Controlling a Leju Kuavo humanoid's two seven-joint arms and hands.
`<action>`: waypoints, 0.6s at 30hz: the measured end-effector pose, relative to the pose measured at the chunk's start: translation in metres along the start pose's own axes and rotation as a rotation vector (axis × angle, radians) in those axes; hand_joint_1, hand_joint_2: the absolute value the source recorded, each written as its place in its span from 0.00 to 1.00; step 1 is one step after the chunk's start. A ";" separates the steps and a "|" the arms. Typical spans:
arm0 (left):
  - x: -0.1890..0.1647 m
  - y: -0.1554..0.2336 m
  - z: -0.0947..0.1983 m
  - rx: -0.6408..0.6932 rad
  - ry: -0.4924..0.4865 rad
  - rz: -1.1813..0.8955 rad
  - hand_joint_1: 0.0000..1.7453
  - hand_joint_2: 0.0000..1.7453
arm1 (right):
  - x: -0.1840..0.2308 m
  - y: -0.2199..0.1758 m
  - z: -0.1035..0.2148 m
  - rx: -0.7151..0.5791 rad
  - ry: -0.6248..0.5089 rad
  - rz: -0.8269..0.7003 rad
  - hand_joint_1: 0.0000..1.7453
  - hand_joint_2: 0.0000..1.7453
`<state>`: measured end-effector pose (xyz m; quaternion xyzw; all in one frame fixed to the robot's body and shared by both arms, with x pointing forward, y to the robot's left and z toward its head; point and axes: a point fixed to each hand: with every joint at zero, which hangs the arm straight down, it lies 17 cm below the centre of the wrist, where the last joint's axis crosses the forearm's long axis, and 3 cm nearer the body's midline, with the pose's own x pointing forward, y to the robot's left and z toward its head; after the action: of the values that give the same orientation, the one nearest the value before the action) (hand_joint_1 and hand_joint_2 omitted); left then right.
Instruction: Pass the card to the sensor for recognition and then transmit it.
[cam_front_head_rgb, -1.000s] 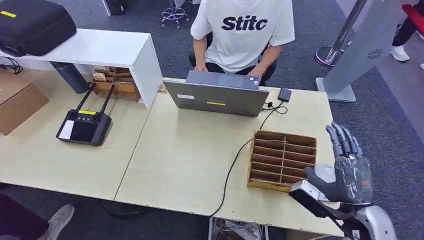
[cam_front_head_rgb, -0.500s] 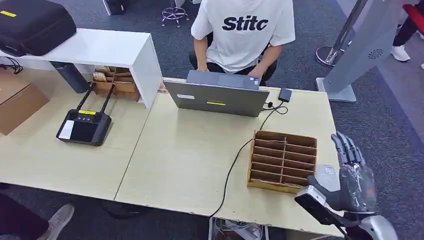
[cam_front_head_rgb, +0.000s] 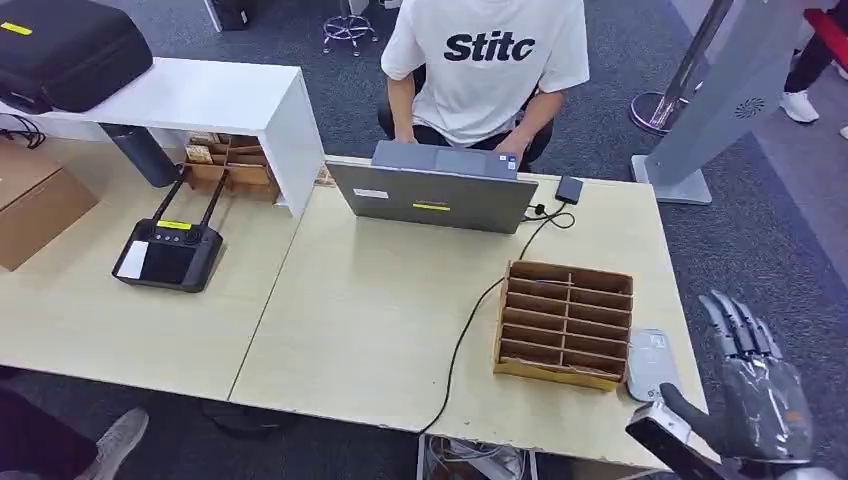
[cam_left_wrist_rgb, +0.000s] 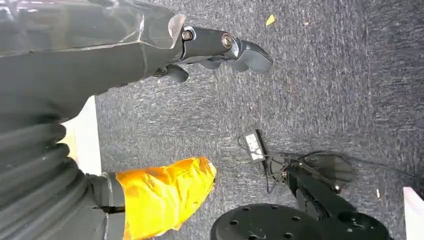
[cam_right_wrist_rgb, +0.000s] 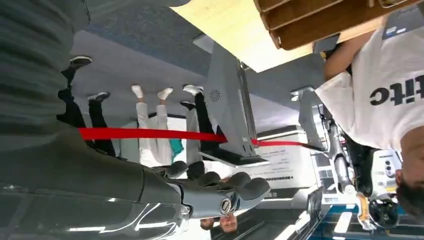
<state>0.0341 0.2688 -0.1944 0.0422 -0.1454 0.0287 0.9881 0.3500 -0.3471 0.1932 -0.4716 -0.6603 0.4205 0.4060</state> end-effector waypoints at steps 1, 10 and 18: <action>0.000 0.000 0.000 0.000 0.003 0.003 0.00 1.00 | -0.001 0.001 0.001 0.007 0.000 0.003 0.00 1.00; 0.003 -0.001 0.000 -0.007 -0.007 -0.033 0.00 1.00 | 0.001 0.020 0.004 0.088 -0.021 0.052 0.00 1.00; 0.009 0.001 -0.001 -0.009 -0.025 -0.056 0.00 1.00 | 0.015 0.049 -0.003 0.137 -0.055 0.052 0.00 1.00</action>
<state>0.0430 0.2702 -0.1929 0.0422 -0.1565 -0.0003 0.9868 0.3636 -0.3221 0.1502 -0.4481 -0.6283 0.4879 0.4078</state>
